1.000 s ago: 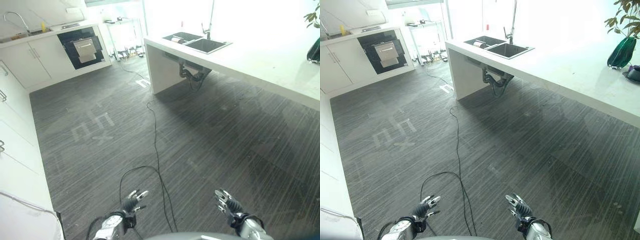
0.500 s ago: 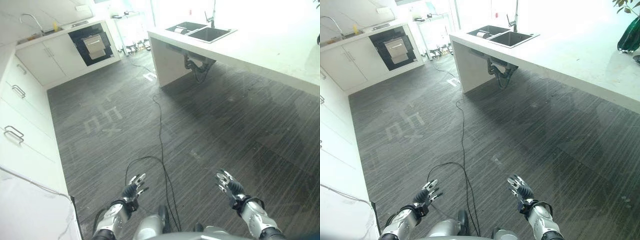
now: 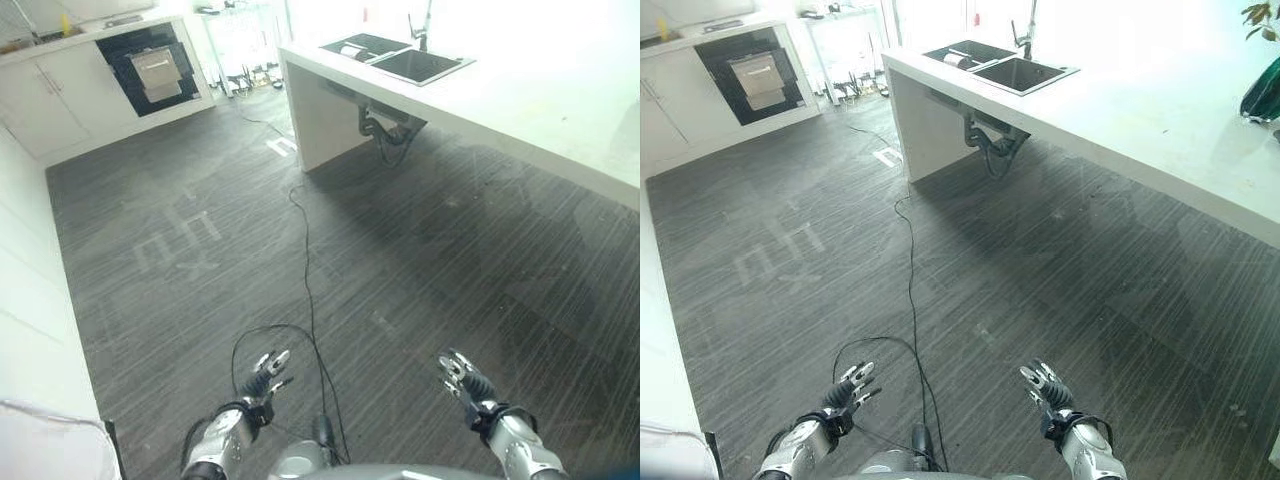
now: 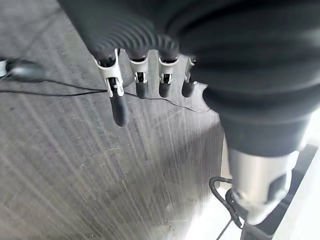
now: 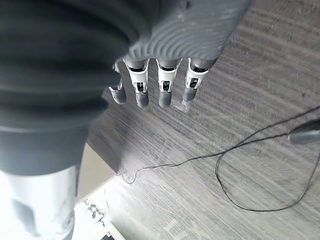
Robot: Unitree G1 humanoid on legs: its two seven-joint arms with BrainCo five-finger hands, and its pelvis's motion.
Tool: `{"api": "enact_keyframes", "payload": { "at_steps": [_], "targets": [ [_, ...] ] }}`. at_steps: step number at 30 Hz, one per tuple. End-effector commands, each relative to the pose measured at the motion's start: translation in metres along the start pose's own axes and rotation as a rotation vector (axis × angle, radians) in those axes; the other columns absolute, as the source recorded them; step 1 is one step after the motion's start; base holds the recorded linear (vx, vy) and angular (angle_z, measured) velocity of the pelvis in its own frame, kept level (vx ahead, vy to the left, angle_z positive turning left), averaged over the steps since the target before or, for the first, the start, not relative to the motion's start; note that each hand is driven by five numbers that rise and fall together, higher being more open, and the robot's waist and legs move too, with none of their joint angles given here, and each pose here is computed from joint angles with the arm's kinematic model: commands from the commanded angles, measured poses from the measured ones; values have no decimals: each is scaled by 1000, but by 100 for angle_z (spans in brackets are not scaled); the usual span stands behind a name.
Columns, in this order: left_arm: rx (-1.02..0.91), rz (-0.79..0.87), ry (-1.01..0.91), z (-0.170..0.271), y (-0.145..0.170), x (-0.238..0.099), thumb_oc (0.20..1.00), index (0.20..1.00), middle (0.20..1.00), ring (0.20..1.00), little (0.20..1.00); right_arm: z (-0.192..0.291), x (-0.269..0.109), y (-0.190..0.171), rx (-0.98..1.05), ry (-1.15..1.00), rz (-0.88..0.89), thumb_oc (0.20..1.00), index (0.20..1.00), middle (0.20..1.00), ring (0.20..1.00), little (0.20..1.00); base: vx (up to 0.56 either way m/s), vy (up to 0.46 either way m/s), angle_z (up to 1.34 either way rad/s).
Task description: Place the dishes in the dishwasher.
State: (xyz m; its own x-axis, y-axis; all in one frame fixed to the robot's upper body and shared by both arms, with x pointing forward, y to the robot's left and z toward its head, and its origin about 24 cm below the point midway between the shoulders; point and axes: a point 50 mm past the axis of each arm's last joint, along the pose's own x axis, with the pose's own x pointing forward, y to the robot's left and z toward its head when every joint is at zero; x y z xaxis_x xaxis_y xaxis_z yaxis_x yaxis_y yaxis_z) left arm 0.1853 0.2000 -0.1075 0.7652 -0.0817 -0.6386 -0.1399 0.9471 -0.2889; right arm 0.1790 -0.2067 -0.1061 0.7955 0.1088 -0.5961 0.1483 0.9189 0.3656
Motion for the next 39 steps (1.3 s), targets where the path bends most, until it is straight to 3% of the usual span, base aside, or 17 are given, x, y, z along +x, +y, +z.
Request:
{"api": "enact_keyframes", "payload": {
  "at_steps": [1, 11, 19, 31, 39],
  "targets": [
    [156, -38, -90, 32, -3, 5, 1000, 1000, 1000, 1000, 1000, 22, 8, 20, 41, -143, 56, 1000, 1000, 1000, 1000, 1000, 227, 310, 33],
    [229, -97, -114, 53, -17, 11, 1000, 1000, 1000, 1000, 1000, 23, 4, 16, 55, -161, 33, 1000, 1000, 1000, 1000, 1000, 214, 101, 26],
    [313, -99, -82, 39, -9, 5, 1000, 1000, 1000, 1000, 1000, 21, 6, 13, 87, -149, 19, 1000, 1000, 1000, 1000, 1000, 320, -155, 31],
    [191, -92, -60, 14, -4, -5, 1000, 1000, 1000, 1000, 1000, 50, 10, 15, -60, -189, 62, 1000, 1000, 1000, 1000, 1000, 334, -218, -6],
    [166, -93, -77, 17, -5, -5, 1000, 1000, 1000, 1000, 1000, 43, 8, 4, -44, -147, 17, 1000, 1000, 1000, 1000, 1000, 282, 112, -42]
  ]
}}
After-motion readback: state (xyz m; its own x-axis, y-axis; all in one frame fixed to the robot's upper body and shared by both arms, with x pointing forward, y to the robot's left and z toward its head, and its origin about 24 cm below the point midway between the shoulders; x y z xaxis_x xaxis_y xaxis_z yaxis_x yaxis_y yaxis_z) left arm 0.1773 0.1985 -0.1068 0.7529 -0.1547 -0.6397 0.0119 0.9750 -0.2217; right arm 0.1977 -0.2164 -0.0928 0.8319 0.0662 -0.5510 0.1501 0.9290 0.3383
